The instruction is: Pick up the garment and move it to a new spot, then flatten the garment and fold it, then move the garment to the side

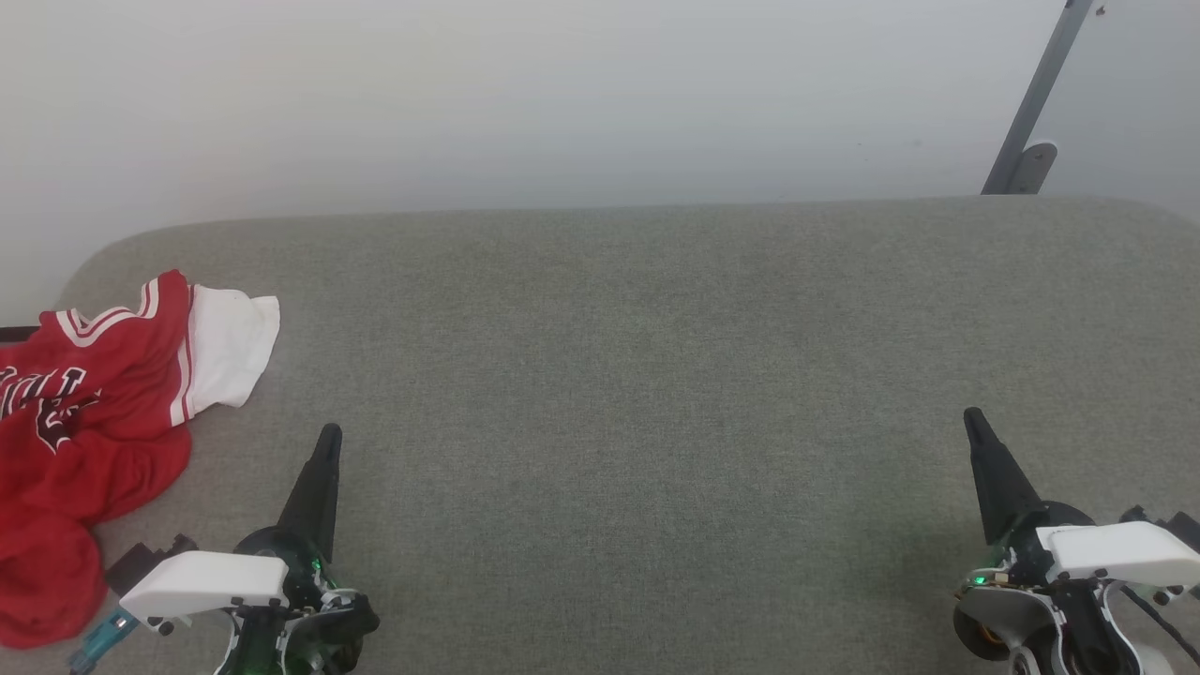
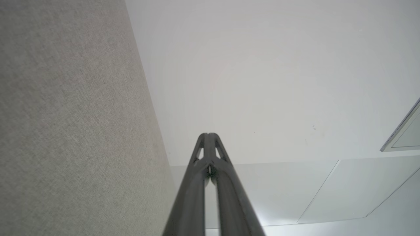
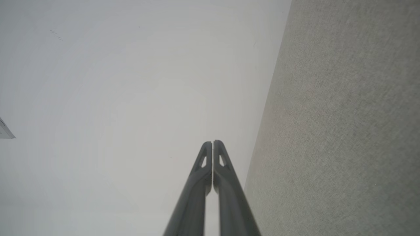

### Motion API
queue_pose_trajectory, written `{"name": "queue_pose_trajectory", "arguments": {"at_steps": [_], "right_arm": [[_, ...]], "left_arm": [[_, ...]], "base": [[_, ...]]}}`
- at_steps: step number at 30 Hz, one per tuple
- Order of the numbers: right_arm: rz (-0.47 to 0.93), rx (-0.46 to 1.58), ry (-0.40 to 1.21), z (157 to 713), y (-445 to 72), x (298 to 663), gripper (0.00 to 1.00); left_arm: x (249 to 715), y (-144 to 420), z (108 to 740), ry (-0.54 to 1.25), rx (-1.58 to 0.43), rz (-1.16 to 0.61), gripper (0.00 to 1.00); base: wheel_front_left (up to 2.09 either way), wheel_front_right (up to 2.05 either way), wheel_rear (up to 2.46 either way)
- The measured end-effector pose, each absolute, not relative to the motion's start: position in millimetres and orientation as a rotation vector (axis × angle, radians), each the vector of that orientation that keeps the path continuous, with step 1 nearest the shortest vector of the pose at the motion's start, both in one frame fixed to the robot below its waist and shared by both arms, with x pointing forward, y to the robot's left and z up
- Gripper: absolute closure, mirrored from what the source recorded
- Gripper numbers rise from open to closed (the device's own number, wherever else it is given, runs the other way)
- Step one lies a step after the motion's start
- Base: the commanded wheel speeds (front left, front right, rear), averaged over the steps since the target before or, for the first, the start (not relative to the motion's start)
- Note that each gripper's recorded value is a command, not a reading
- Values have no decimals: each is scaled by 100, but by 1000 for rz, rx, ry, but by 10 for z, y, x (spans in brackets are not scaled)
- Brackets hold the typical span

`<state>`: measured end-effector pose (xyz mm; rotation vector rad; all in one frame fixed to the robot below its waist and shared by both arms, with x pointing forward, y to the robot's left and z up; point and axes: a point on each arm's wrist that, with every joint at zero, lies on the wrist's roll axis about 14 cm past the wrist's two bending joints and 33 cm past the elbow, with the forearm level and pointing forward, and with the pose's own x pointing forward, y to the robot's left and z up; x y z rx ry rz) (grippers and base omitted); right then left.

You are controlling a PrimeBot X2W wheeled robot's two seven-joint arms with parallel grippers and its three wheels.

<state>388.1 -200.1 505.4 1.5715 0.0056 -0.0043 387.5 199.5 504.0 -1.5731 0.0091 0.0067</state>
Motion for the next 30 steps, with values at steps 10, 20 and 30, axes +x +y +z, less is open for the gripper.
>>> {"name": "queue_pose_trajectory", "arguments": {"at_steps": [10, 20, 30], "right_arm": [[-4, 1572, 6, 5054, -2001, 3881, 100], [-4, 1572, 6, 5054, -2001, 3882, 100], [-4, 1572, 6, 5054, -2001, 3882, 100]], "left_arm": [[3875, 1995, 5040, 9, -1573, 7, 100], [3875, 1995, 5040, 9, -1573, 7, 100], [3875, 1995, 5040, 9, -1573, 7, 100]], "base": [[0, 0, 0], [0, 0, 0], [0, 0, 0]]}}
